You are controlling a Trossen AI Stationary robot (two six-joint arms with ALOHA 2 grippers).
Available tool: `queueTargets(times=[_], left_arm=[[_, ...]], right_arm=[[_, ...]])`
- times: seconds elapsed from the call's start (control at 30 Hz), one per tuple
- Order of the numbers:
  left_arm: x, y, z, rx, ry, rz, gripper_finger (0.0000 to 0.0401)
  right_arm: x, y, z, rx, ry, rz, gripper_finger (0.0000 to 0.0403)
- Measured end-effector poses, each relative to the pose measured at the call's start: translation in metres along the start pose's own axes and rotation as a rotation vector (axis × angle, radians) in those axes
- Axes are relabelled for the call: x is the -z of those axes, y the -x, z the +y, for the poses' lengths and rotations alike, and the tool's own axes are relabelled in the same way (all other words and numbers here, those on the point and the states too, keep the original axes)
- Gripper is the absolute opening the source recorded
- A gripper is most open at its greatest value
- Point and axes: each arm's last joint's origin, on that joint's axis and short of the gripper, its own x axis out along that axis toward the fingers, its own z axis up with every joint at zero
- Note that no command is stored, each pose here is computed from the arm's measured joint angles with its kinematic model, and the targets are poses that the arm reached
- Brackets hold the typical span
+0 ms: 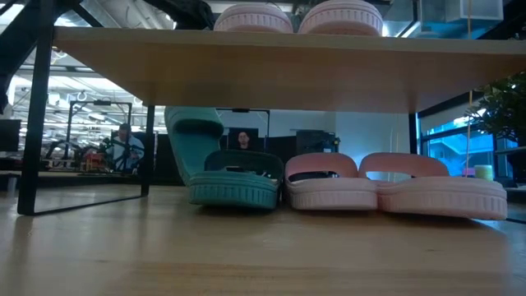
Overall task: Pick and place slides into the shelf
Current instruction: Put the green slipper under the shelf
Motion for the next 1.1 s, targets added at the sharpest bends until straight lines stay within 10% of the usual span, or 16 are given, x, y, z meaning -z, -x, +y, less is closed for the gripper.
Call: queueTargets(times=[0.33,1.1], left_arm=[[0.0014,-0.0003,0.0028,-0.108,0.067,0.036,0.0097],[0.0018,0.0002,0.0053,-0.184,0.038,0.054,0.0105]], right_arm=[[0.0,0.0,0.0,0.0,-0.019,0.0,0.0249],[0.0,-0.0001,0.0001,0.0,-0.016,0.001,0.0249]])
